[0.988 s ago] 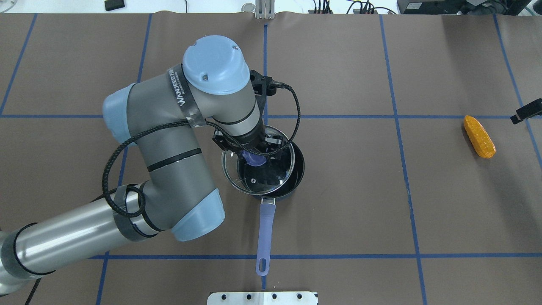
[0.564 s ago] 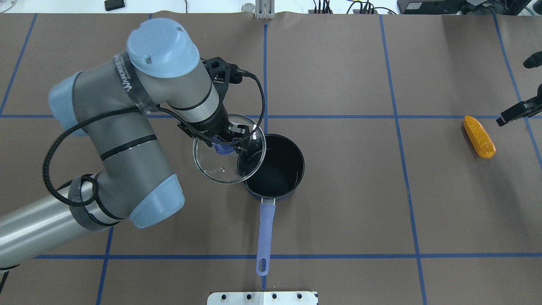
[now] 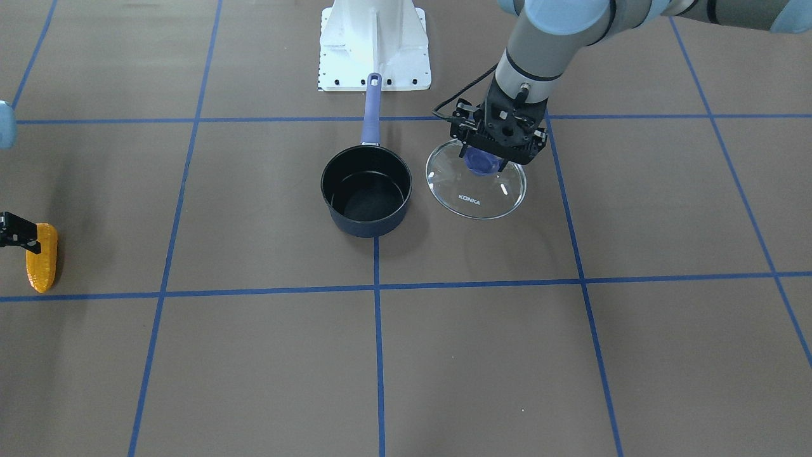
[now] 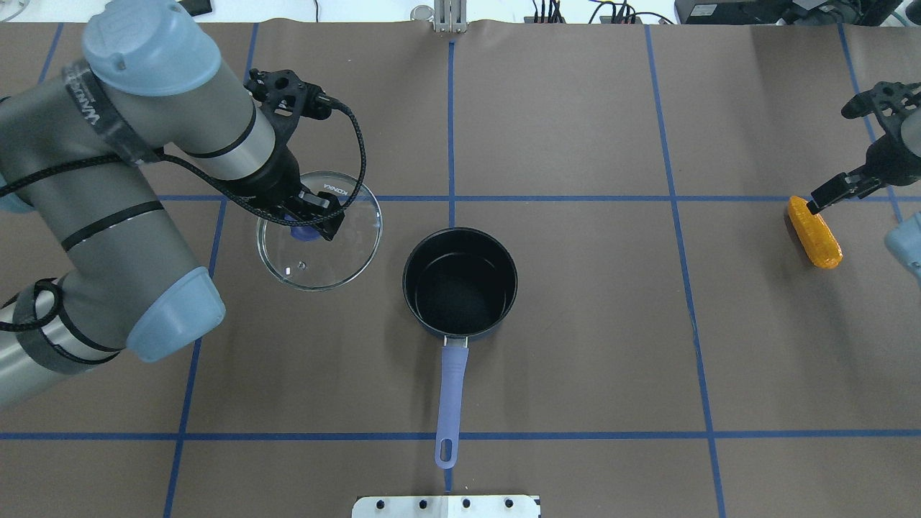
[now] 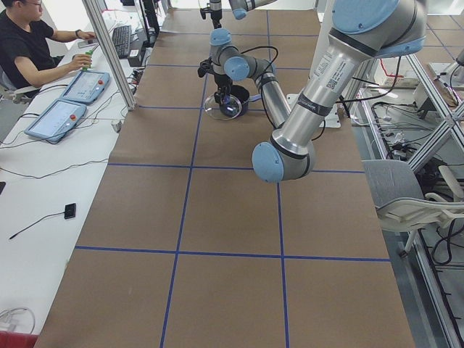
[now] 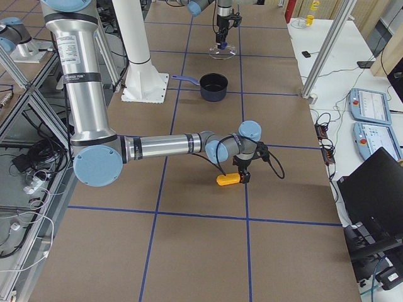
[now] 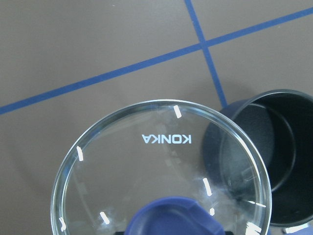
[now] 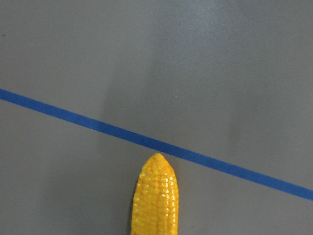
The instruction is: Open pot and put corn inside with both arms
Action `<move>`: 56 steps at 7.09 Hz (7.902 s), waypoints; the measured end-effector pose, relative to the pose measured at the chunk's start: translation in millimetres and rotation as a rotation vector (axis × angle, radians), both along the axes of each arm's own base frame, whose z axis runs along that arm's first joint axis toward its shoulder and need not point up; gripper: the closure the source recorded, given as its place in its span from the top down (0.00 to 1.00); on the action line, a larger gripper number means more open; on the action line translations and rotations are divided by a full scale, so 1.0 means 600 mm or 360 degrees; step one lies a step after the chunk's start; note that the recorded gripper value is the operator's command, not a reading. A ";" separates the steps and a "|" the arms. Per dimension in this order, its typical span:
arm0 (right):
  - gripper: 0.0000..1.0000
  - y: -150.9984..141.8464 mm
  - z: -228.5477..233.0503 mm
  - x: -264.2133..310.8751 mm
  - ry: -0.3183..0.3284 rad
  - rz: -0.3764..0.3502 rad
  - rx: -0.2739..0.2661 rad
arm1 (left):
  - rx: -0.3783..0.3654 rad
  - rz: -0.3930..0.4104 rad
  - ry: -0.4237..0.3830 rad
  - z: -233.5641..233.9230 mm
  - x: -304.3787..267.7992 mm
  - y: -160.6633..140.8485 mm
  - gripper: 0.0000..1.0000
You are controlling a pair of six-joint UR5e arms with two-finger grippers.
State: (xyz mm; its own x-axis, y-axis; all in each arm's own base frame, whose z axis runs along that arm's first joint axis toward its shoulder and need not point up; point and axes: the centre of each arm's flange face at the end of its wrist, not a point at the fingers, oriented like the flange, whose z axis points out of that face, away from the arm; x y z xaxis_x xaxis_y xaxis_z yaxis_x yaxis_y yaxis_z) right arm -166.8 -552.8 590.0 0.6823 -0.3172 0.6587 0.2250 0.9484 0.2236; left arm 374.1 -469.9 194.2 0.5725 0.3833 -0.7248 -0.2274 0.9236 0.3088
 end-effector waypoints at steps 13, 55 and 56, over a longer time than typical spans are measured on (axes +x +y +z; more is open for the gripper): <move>0.19 0.032 0.030 -0.078 0.0077 -0.0109 0.0072 | 0.0095 0.0106 -0.0070 0.141 -0.166 -0.072 0.59; 1.00 0.132 -0.631 -0.521 -0.0290 0.0118 0.0029 | -0.0008 0.0029 -0.0124 0.463 -0.298 -0.148 0.99; 1.00 0.118 -0.617 -0.505 -0.0272 0.0138 0.0039 | -0.0004 -0.0032 -0.0126 0.466 -0.340 -0.155 0.99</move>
